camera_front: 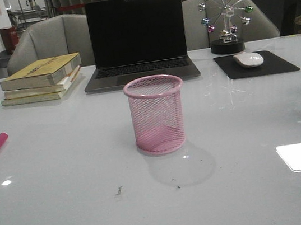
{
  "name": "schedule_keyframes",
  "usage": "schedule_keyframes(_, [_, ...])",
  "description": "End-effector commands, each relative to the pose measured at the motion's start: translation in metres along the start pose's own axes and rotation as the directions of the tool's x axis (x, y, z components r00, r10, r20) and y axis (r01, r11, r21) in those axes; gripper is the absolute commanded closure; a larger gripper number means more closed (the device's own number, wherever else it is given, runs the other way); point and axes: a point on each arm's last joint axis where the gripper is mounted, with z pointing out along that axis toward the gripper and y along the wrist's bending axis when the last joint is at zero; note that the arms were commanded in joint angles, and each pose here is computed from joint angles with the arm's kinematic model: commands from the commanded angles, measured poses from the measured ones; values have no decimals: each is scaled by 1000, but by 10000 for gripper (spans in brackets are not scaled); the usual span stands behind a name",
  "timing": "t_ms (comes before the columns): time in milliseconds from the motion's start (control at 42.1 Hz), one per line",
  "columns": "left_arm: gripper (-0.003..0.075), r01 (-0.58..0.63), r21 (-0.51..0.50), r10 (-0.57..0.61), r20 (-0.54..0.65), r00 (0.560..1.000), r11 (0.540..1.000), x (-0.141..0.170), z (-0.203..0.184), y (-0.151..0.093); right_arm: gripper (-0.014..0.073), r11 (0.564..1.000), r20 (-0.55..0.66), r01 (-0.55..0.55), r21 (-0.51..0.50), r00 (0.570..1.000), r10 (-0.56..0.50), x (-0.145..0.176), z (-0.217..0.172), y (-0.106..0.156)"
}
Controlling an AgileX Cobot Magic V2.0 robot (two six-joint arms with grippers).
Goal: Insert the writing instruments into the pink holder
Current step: 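Grasp the green marker upright with the right gripper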
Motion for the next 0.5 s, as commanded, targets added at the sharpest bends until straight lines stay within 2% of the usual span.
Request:
schedule_keyframes(0, [161, 0, 2, 0, 91, 996, 1000, -14, -4, -1, 89, 1000, 100, 15, 8, 995, -16, -18, -18, -4])
schedule_keyframes(380, [161, 3, 4, -3, 91, 996, 1000, -14, -4, -1, 92, 1000, 76, 23, 7, 997, -24, -36, 2, -5])
schedule_keyframes(476, [161, 3, 4, -3, 93, 996, 1000, -14, -4, -1, 153, 1000, 73, 24, 7, 997, -25, -36, 4, -5])
